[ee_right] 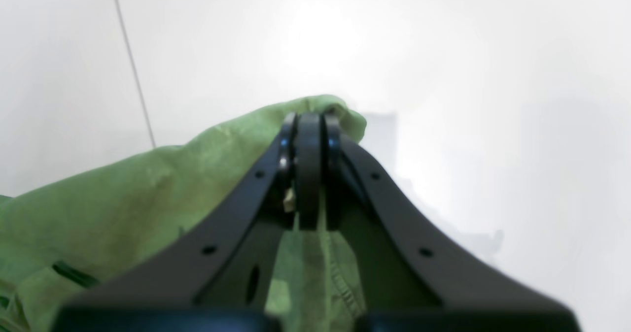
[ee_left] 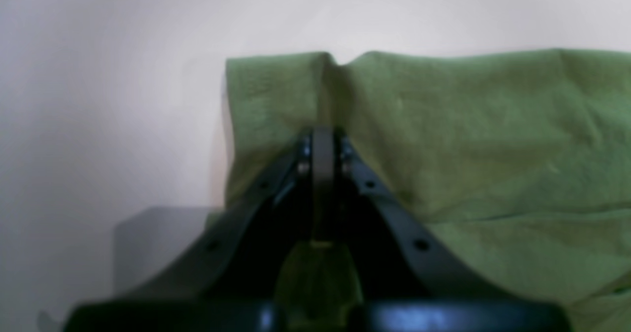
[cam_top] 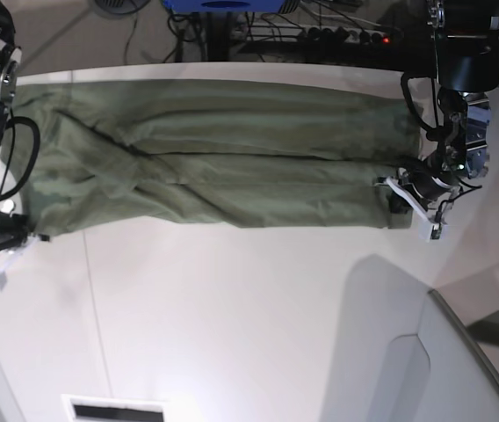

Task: Layout the t-shirt on the table in an organized manner, then fold the t-shirt properly
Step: 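Lower the band onto the table and straighten its ends with both grippers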

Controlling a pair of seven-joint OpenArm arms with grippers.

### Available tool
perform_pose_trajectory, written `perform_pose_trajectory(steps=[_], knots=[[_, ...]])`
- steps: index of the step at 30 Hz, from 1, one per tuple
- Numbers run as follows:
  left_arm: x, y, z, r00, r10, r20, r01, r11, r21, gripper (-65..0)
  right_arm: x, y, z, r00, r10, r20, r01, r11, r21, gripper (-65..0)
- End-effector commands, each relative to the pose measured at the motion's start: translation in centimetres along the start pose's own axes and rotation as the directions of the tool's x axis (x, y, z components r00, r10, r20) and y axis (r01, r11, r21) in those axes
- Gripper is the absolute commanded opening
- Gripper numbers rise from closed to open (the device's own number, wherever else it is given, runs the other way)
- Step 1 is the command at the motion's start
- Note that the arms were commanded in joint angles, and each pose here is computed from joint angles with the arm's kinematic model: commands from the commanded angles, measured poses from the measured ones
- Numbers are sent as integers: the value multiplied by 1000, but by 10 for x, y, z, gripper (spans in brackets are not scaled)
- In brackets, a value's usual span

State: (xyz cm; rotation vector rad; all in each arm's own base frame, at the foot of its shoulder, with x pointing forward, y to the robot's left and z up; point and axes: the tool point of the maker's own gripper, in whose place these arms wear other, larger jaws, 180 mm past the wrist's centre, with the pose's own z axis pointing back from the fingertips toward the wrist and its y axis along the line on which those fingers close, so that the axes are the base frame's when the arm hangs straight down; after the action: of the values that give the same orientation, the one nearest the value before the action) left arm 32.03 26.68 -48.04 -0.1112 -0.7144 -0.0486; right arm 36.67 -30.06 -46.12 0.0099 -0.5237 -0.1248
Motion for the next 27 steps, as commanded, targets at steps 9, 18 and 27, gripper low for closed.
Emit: perform_pose_trajectory(steps=[9, 18, 27], knots=[[6, 12, 4, 1000, -18, 2, 18, 1000, 19, -650, 21, -36, -6, 983, -124, 134, 140, 984, -113, -650], [6, 17, 6, 1000, -22, 0, 22, 999, 27, -650, 23, -40, -9, 972, -134, 191, 158, 981, -116, -650], [12, 16, 6, 1000, -22, 13, 22, 999, 26, -650, 30, -53, -6, 955, -164, 245, 213, 959, -187, -639]])
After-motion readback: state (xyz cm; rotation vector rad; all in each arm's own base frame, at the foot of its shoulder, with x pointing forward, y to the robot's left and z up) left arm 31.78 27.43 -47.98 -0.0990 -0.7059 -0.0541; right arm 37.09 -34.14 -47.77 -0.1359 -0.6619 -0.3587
